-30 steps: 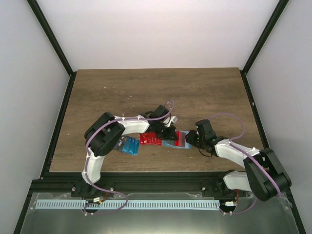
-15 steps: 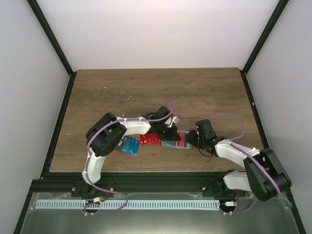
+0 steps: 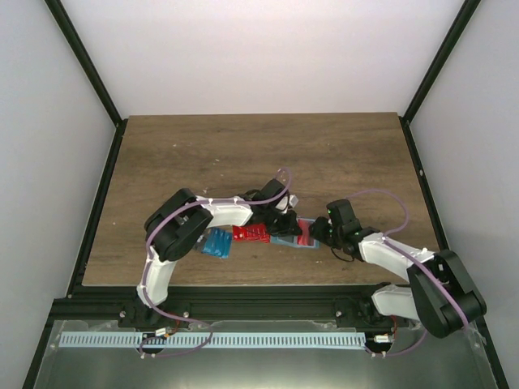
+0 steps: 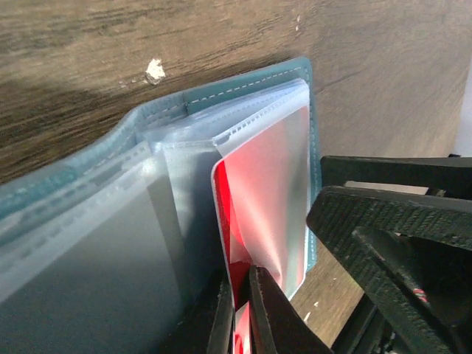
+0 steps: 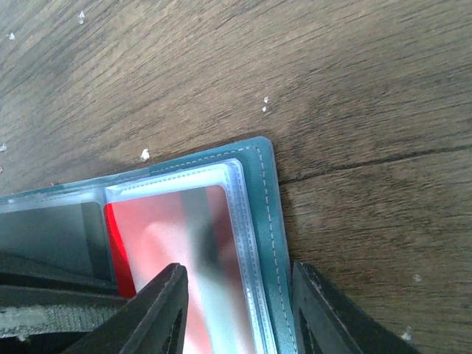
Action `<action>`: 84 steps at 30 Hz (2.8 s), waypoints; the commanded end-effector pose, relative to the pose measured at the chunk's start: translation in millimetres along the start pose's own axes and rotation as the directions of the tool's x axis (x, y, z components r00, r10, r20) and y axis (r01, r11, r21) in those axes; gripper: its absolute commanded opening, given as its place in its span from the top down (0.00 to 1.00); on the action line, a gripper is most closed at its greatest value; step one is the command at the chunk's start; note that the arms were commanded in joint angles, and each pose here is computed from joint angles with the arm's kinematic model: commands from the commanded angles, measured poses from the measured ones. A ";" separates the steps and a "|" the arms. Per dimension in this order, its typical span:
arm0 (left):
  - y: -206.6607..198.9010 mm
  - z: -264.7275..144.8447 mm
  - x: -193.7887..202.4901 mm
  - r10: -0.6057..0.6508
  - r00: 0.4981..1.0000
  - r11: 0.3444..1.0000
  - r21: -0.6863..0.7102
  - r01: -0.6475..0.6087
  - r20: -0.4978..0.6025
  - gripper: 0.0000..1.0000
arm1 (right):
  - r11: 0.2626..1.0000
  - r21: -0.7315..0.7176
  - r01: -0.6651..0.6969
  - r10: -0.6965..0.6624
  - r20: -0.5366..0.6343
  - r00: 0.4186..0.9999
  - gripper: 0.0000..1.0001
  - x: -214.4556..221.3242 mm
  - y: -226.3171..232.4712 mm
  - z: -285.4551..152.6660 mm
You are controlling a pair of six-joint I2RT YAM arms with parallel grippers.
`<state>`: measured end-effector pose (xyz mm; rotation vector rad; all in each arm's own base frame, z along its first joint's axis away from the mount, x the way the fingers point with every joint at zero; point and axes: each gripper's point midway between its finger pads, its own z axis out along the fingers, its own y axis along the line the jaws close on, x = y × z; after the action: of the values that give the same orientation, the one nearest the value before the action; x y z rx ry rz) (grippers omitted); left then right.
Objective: Put the credit cards into the card holder
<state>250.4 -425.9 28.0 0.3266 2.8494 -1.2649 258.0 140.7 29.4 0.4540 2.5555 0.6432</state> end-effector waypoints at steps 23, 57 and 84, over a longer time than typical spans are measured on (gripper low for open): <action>-15.8 -60.5 11.2 0.211 0.975 0.961 -0.199 -0.192 0.075 0.49 | 0.990 -0.110 0.087 -0.075 0.109 0.991 0.45 -27.5 41.0 -54.2; 2.6 -8.3 10.6 0.292 0.956 0.935 -0.204 -0.292 -0.031 0.96 | 0.985 -0.163 0.055 -0.052 0.019 0.998 0.42 -0.7 32.9 -32.5; 29.6 -2.0 18.4 0.270 0.961 0.921 -0.276 -0.277 -0.064 0.96 | 0.986 -0.163 0.036 -0.042 -0.028 0.999 0.42 8.5 28.3 -16.9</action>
<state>239.0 -408.3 22.8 0.6912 2.7907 -0.8703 246.9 159.2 54.8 0.3453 2.5143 0.8272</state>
